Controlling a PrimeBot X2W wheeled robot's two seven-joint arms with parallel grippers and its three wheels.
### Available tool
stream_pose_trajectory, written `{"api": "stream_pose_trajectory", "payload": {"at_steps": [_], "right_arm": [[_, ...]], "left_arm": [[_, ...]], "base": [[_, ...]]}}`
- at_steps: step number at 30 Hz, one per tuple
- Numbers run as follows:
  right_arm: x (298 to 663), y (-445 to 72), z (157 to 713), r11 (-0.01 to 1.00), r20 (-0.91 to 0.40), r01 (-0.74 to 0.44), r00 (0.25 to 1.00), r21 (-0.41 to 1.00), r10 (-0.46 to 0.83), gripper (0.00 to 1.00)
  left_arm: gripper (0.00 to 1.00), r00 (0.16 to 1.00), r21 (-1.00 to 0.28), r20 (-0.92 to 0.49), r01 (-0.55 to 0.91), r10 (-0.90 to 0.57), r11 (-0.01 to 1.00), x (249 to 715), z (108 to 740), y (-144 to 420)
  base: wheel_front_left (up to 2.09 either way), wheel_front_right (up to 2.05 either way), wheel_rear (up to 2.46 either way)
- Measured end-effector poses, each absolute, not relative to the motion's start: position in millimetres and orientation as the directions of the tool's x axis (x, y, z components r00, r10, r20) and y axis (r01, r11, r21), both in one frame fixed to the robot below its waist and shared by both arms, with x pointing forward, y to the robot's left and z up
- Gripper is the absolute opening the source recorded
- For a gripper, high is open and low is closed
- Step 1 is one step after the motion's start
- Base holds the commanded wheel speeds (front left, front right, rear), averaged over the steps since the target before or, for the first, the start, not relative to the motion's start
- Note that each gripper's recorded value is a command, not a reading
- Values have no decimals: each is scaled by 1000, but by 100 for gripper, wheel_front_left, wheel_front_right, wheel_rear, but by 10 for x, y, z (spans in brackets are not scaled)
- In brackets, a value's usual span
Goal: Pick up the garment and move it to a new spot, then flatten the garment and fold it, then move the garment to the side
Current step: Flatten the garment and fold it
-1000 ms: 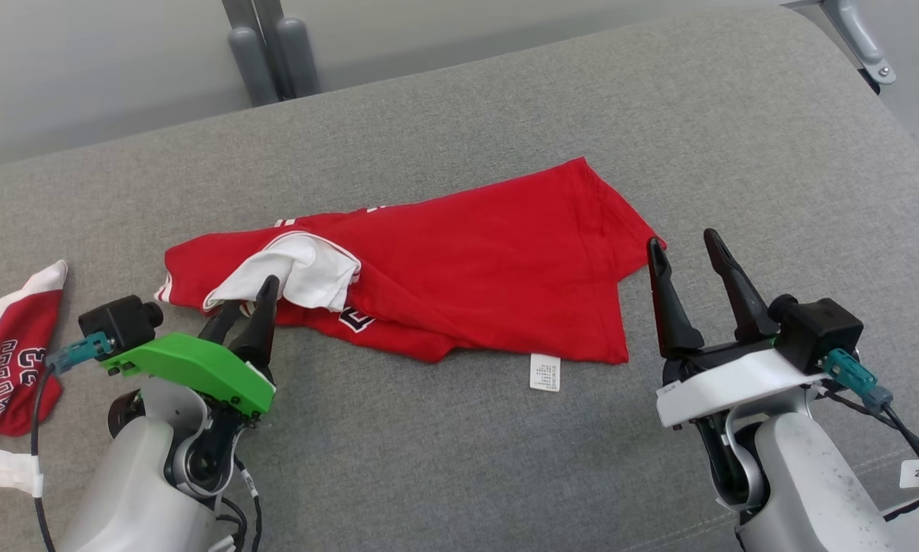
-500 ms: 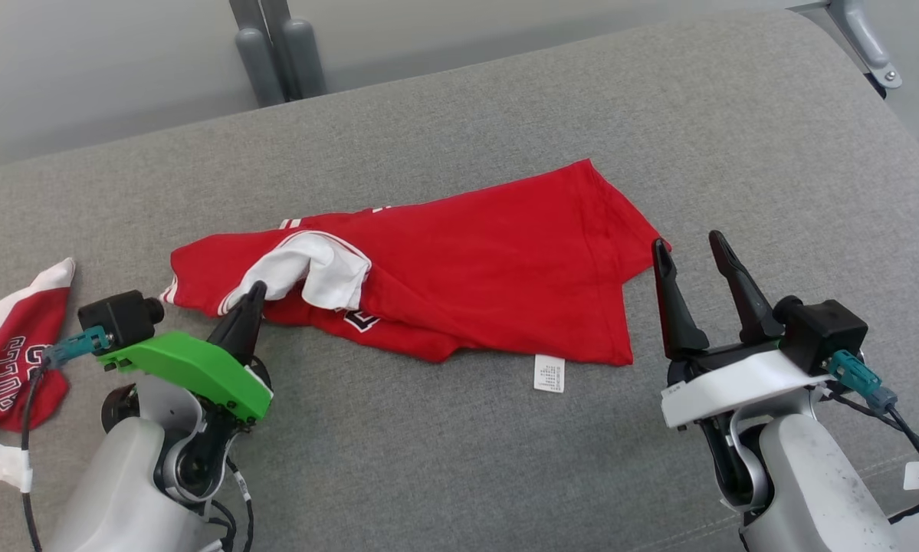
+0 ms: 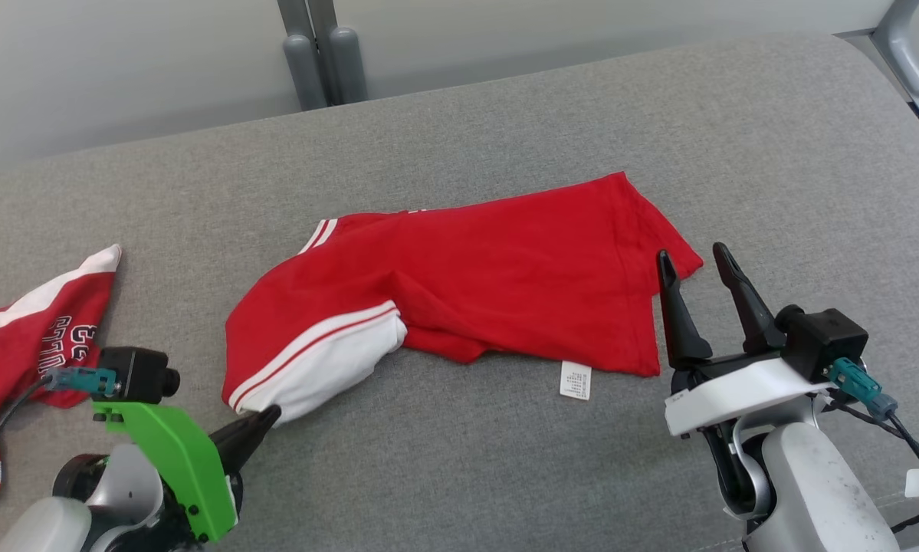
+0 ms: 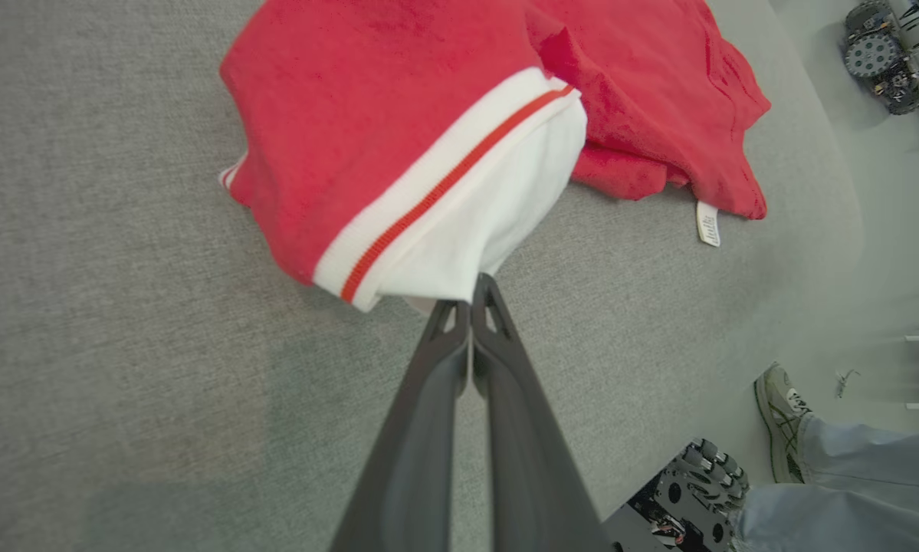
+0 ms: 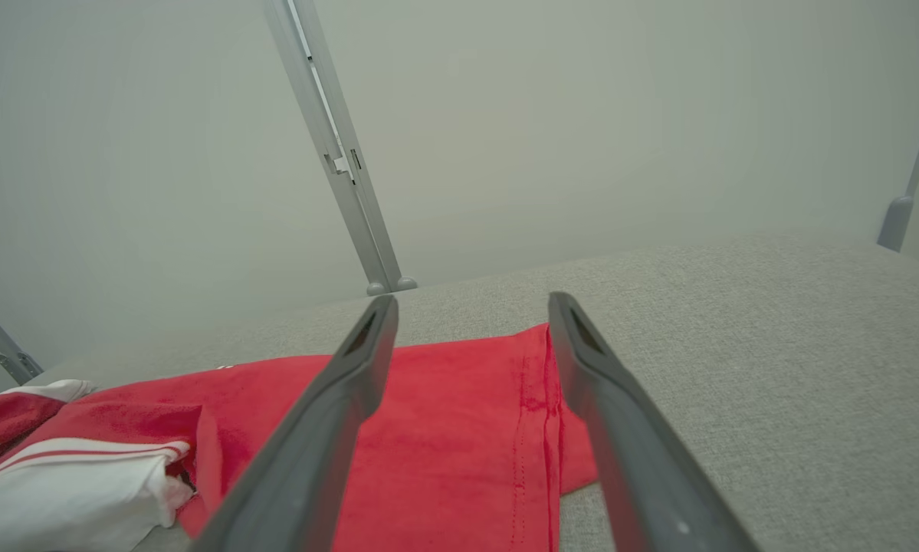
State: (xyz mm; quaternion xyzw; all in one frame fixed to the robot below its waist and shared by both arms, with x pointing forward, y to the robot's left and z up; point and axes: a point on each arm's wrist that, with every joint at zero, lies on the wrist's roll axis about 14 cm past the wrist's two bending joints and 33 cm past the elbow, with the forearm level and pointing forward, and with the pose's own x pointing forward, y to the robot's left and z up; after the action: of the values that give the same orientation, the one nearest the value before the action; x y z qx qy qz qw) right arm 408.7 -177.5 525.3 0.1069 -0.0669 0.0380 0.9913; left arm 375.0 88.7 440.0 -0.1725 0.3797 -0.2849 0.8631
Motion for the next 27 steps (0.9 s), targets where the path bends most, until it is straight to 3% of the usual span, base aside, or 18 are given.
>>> {"api": "stream_pose_trajectory", "payload": {"at_steps": [7,11,12,13,14,18,22,27], "right_arm": [[4101,-1731,5242,972,138,-101,988,210,72,100],[4107,-1719,5221,972,132,-103,988,211,76,100],[4107,-1715,5213,972,129,-104,989,210,78,100],[4107,-1711,5209,972,128,-106,989,211,80,100],[4109,-1708,5210,972,128,-107,988,211,81,100],[4104,-1725,5229,973,131,-108,988,205,82,100],[4088,-1749,5242,974,134,-106,988,199,80,100],[4082,-1771,5226,975,130,-98,989,199,73,100]], "left_arm": [[0,454,-494,-689,276,-565,824,3381,4228,1179],[0,446,-516,-711,196,-544,834,3341,4091,1255],[11,455,-516,-713,175,-534,839,3349,4044,1278],[67,474,-513,-712,153,-518,845,3383,4008,1311],[100,484,-507,-714,141,-506,851,3403,3972,1340],[100,527,-493,-695,147,-489,858,3494,3976,1379],[100,635,-481,-608,182,-476,858,3717,4237,1439],[100,841,-345,-419,201,-342,917,4105,4698,1740]], "base": [[0,0,0],[0,0,0],[0,0,0],[0,0,0],[0,0,0],[0,0,0],[0,0,0],[0,0,0]]}}
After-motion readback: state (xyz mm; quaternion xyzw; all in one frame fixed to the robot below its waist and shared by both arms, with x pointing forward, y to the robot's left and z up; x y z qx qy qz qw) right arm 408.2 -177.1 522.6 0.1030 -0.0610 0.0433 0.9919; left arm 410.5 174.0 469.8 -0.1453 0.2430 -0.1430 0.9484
